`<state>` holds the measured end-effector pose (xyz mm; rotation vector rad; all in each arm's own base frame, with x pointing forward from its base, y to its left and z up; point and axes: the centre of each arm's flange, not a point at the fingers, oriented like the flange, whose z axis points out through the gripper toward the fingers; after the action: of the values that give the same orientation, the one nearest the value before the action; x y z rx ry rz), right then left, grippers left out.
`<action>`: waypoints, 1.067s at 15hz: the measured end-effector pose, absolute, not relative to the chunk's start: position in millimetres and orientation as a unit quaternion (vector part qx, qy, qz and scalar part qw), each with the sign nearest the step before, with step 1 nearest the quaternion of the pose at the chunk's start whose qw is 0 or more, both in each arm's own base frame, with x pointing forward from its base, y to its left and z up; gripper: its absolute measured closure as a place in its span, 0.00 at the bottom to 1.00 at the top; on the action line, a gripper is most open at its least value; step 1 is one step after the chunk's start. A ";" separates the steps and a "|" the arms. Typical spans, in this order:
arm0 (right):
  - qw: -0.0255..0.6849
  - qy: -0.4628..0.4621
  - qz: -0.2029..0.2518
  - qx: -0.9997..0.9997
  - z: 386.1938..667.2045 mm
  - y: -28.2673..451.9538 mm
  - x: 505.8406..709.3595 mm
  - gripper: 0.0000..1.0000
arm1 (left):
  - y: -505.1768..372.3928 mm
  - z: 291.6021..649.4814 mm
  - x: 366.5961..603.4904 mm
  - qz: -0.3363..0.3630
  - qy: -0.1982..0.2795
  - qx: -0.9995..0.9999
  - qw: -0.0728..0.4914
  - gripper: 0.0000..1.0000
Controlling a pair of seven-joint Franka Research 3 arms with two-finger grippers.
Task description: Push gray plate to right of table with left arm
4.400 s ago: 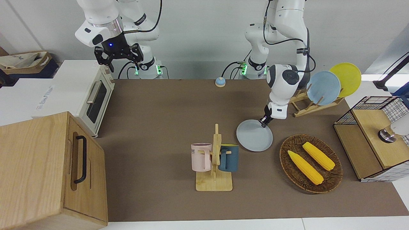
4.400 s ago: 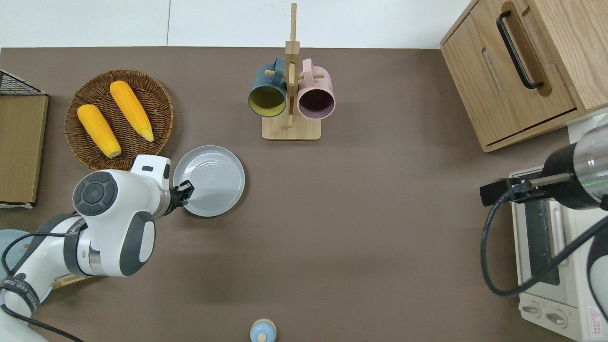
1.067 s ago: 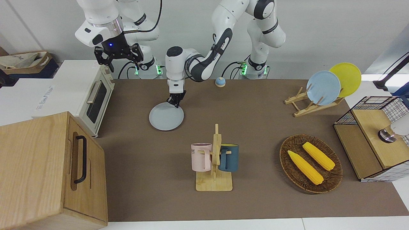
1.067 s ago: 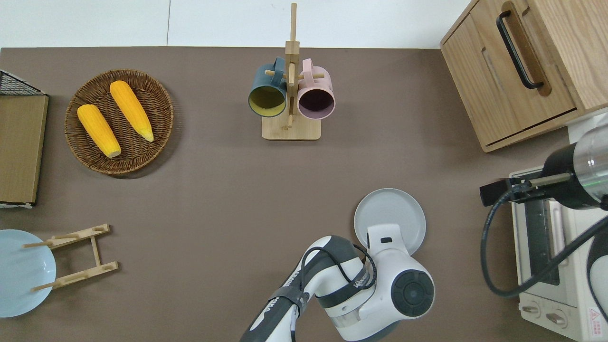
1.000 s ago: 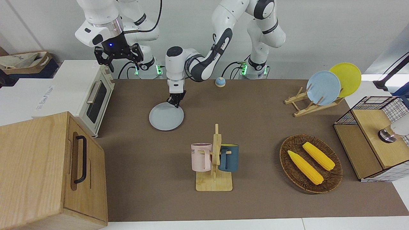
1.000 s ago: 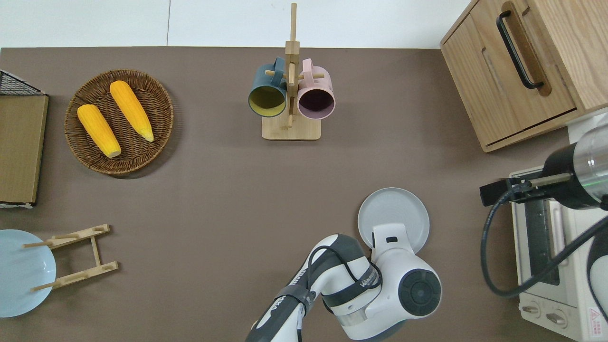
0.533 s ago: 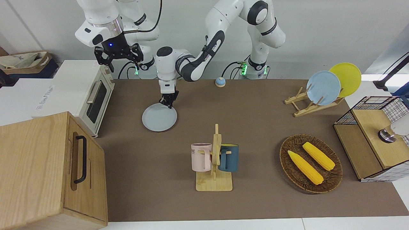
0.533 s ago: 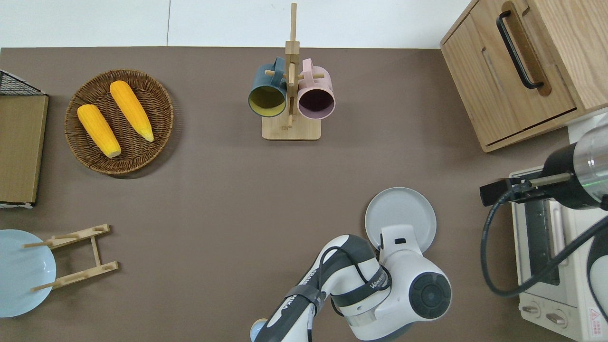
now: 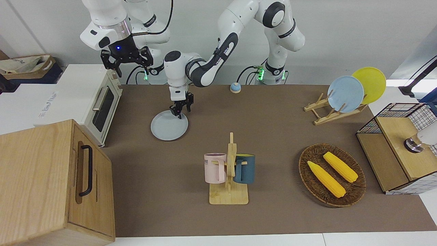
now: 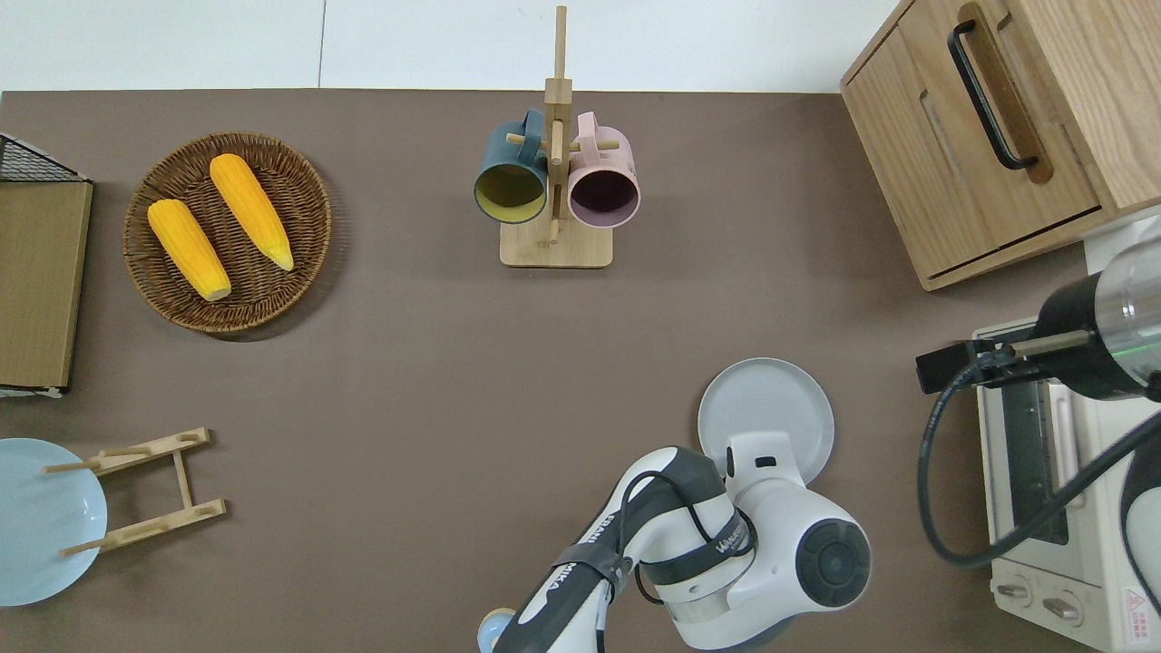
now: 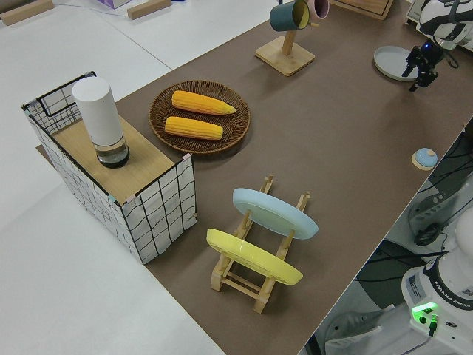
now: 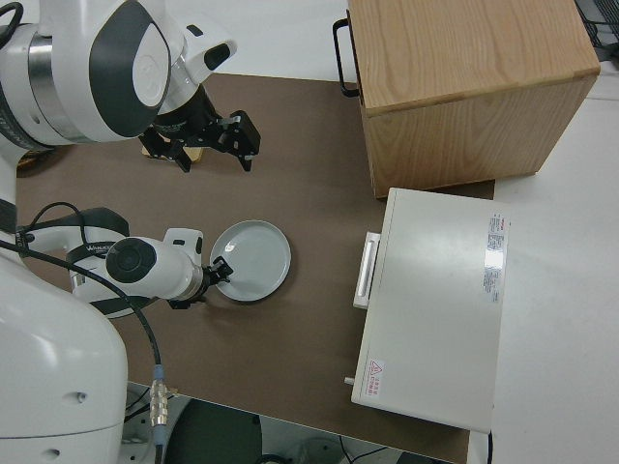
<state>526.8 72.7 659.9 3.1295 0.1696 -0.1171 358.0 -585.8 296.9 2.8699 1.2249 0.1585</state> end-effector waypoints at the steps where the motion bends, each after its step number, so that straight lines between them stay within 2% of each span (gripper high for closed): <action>1: 0.003 0.054 -0.037 0.998 659.9 72.7 526.8 0.01 | -585.9 297.7 358.2 0.052 0.392 0.919 0.007 0.09; 2: 0.003 0.054 -0.037 0.998 659.9 72.7 526.8 0.01 | -586.0 298.2 358.3 0.052 0.392 0.919 0.007 0.02; 3: 0.003 0.054 -0.037 0.998 659.9 72.7 526.8 0.01 | -586.2 298.8 358.4 0.052 0.392 0.919 0.006 0.00; 7: 0.003 0.054 -0.037 0.998 659.9 72.7 526.8 0.01 | -587.3 307.3 362.1 0.055 0.390 0.919 0.008 0.00; 11: 0.003 0.054 -0.037 0.998 659.9 72.7 526.8 0.01 | -578.8 338.3 369.7 0.062 0.369 0.927 -0.007 0.00; 16: 0.003 0.054 -0.037 0.998 659.9 72.6 526.8 0.01 | -565.5 368.2 368.6 0.060 0.329 0.942 -0.032 0.00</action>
<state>526.8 72.6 659.9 3.1295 0.1696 -0.1171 368.6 -565.5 368.2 3.0218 1.0541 0.1930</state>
